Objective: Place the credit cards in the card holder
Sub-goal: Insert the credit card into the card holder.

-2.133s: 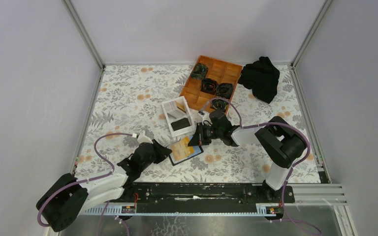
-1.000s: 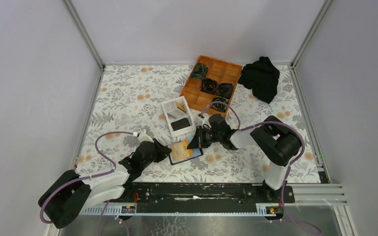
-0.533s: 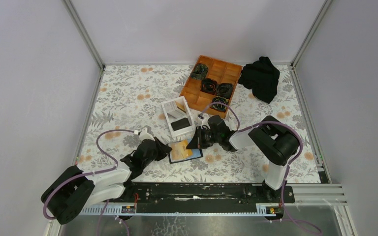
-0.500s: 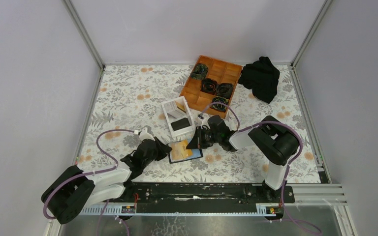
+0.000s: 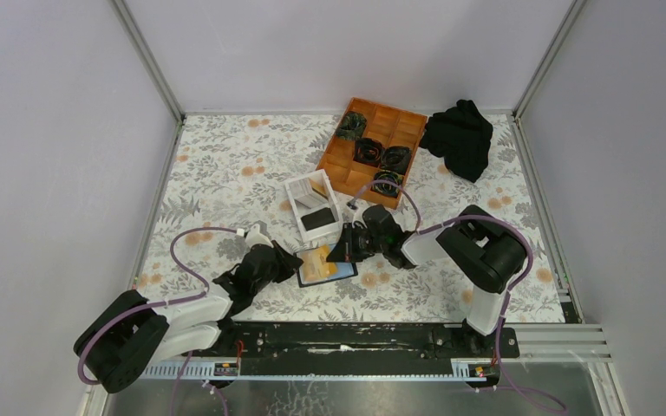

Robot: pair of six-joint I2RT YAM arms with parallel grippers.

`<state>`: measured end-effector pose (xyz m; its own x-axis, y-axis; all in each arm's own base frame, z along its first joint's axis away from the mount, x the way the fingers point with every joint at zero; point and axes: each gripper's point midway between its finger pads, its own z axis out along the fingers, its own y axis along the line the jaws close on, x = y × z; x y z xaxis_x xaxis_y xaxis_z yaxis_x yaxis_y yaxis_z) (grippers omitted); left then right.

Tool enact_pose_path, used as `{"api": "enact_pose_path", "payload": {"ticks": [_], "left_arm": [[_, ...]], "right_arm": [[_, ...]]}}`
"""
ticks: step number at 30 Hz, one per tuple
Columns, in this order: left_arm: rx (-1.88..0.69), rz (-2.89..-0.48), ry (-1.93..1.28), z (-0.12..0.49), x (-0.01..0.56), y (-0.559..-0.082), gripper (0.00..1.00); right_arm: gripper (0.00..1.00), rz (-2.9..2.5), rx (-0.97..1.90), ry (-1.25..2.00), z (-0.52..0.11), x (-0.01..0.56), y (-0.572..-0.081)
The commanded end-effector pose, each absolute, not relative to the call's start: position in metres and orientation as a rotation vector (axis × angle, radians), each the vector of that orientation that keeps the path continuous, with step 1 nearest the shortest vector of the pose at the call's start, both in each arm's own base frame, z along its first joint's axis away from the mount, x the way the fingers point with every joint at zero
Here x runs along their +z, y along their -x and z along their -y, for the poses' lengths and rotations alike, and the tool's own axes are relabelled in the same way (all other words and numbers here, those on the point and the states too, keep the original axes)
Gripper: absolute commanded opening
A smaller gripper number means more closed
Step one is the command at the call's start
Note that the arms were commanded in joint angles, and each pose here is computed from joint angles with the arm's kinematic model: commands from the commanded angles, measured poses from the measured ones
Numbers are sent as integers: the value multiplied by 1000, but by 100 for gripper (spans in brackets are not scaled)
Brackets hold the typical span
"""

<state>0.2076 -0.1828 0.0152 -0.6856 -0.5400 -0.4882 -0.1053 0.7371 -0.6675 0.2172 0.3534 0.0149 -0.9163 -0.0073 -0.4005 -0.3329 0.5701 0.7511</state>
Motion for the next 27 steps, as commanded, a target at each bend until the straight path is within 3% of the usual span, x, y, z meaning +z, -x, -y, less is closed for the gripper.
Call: {"api": "enact_pose_path", "payload": {"ticks": [1, 6, 7, 9, 13, 27], "left_arm": [[-781, -2335, 432, 181, -3, -190, 10], [-785, -2334, 424, 183, -2, -191, 9], [-786, -2337, 422, 184, -3, -190, 9], [-784, -2337, 420, 184, -3, -190, 9], [-787, -2338, 416, 185, -3, -189, 8], [-803, -2332, 419, 187, -1, -187, 5]], "right_arm": [[0, -2504, 1079, 260, -347, -13, -217], [0, -2531, 1037, 263, -354, -12, -206], [4, -2534, 1037, 263, -355, -11, -203], [26, -2538, 1032, 265, -356, -10, -201], [42, -2539, 993, 260, -352, -6, -202], [46, -2578, 664, 371, -346, -6, -202]]}}
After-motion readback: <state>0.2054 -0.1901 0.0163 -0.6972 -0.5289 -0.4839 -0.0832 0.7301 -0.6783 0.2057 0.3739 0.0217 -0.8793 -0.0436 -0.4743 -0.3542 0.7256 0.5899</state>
